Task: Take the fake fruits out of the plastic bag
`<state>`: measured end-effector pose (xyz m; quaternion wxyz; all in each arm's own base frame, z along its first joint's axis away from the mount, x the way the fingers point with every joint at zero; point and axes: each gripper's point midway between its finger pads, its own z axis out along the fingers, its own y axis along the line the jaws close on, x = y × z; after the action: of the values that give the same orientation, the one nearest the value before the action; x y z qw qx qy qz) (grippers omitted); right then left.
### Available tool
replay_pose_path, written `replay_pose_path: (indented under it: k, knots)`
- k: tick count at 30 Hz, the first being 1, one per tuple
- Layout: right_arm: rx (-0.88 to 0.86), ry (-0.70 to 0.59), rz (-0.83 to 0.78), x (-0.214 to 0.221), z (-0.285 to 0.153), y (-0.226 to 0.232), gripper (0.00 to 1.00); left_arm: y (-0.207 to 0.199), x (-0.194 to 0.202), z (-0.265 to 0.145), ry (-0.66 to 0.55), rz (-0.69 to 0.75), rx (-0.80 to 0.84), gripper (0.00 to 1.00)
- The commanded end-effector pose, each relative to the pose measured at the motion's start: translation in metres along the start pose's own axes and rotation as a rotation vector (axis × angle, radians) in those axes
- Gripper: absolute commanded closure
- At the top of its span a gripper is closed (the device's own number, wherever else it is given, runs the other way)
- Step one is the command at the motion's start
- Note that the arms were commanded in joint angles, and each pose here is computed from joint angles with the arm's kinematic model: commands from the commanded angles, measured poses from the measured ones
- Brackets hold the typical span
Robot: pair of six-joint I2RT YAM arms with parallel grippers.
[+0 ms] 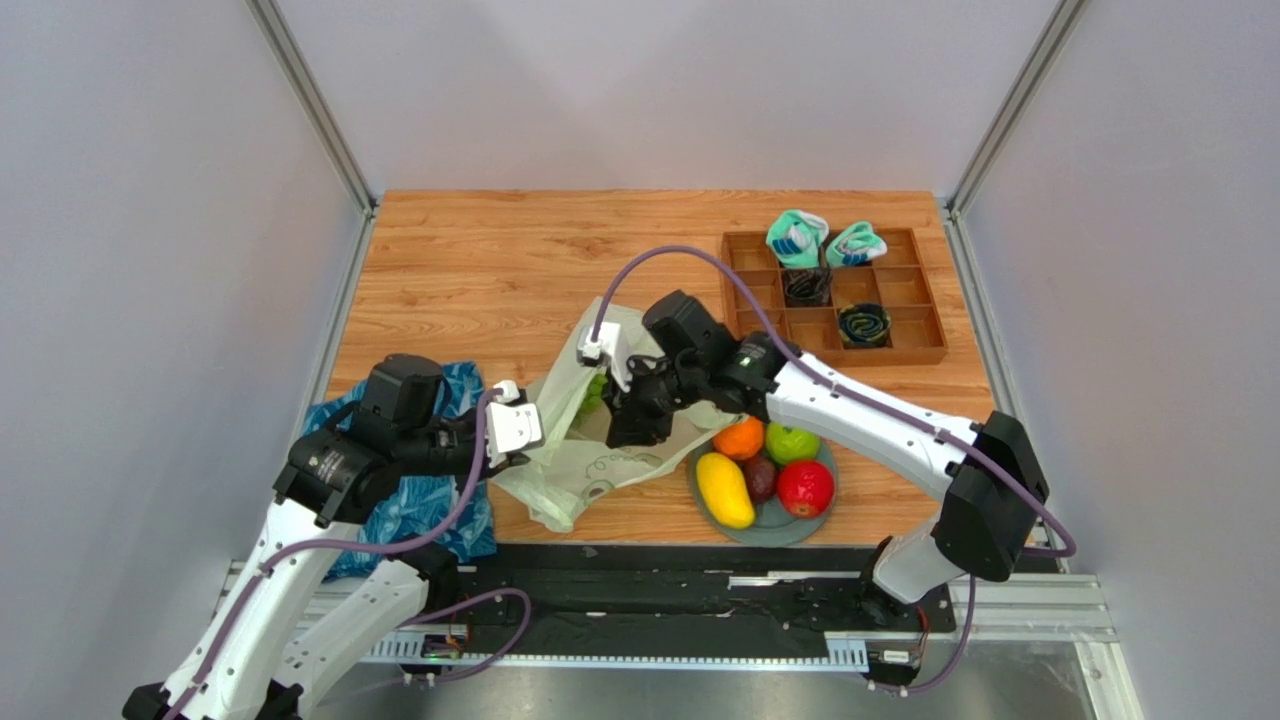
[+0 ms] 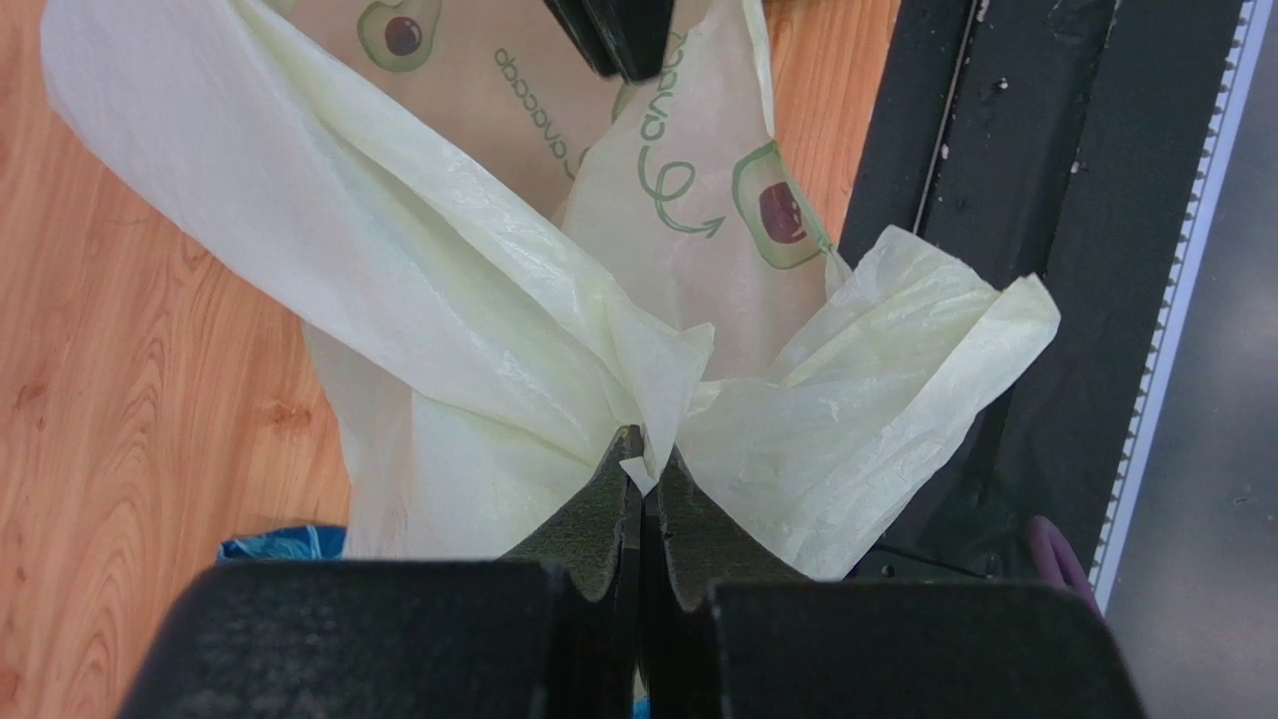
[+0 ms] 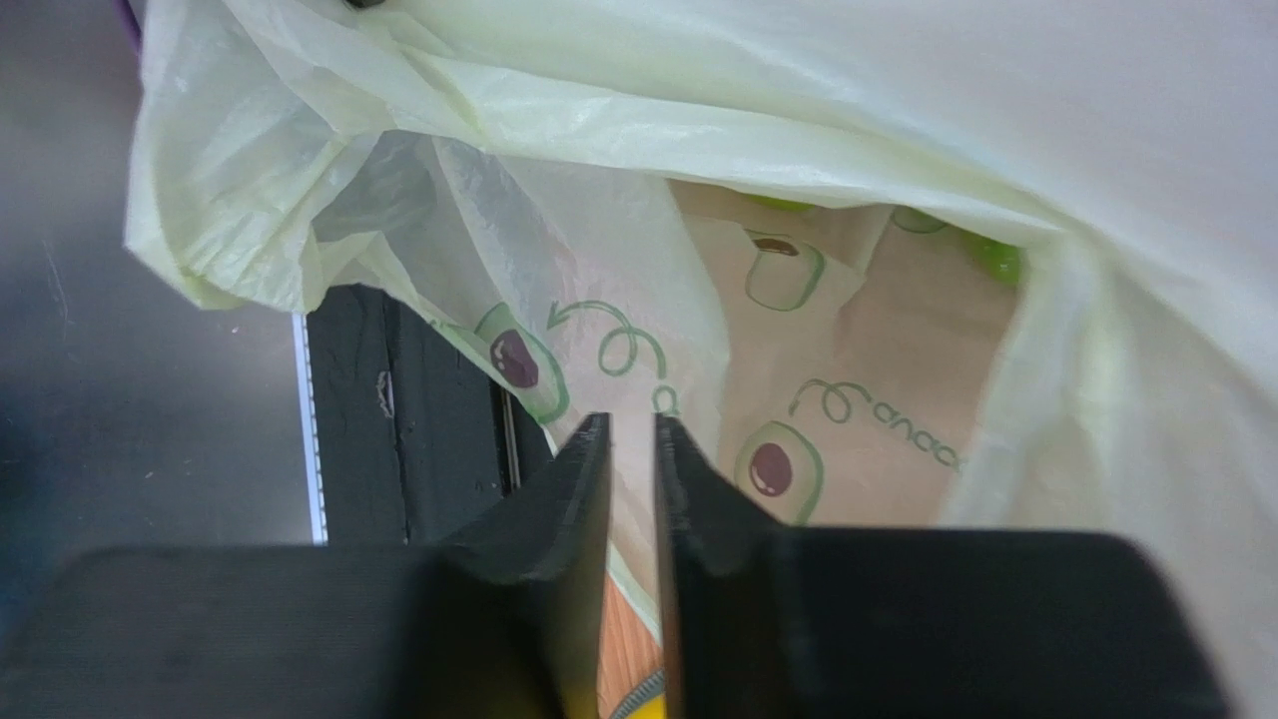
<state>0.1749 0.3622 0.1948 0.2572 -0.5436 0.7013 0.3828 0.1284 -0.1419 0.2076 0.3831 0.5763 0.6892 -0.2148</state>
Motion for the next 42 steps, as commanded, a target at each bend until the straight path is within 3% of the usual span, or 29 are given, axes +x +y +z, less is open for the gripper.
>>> replay_pose_path:
  k: [1,4,7,11,13,14,18,25,32,39,42]
  knots:
    - [0.185,-0.09,-0.015,-0.025,0.024,-0.019,0.87,-0.007,-0.013,-0.007,-0.032,0.014,0.037,1.0]
    - [0.366,-0.072,0.206,-0.008,0.044,-0.061,0.9,-0.014,-0.007,-0.01,-0.009,0.027,0.06,1.0]
    - [0.422,-0.073,0.384,0.004,0.064,-0.079,0.82,-0.031,0.005,-0.013,0.022,0.046,0.134,1.0]
    - [0.462,-0.056,0.573,0.021,0.087,-0.091,0.57,-0.042,0.019,-0.012,0.061,0.059,0.185,1.0]
    - [0.48,-0.064,0.659,0.029,0.099,-0.095,0.49,-0.044,0.022,-0.01,0.063,0.063,0.195,1.0]
    - [0.491,-0.068,0.67,0.03,0.103,-0.094,0.38,-0.044,0.023,-0.01,0.059,0.071,0.193,1.0]
    - [0.483,-0.114,0.681,0.011,0.105,-0.09,0.21,-0.046,0.025,-0.007,0.052,0.091,0.207,1.0]
    - [0.498,-0.145,0.671,-0.01,0.126,-0.101,0.22,-0.047,0.02,-0.006,0.034,0.098,0.229,1.0]
    - [0.664,-0.142,0.735,-0.004,0.163,-0.123,0.28,-0.049,0.012,-0.009,0.01,0.105,0.241,1.0]
    - [0.864,-0.2,0.601,-0.02,0.18,-0.135,0.32,-0.055,0.013,-0.014,0.015,0.123,0.245,1.0]
    - [0.914,-0.188,0.565,-0.012,0.18,-0.146,0.4,-0.056,0.013,-0.016,0.015,0.123,0.242,1.0]
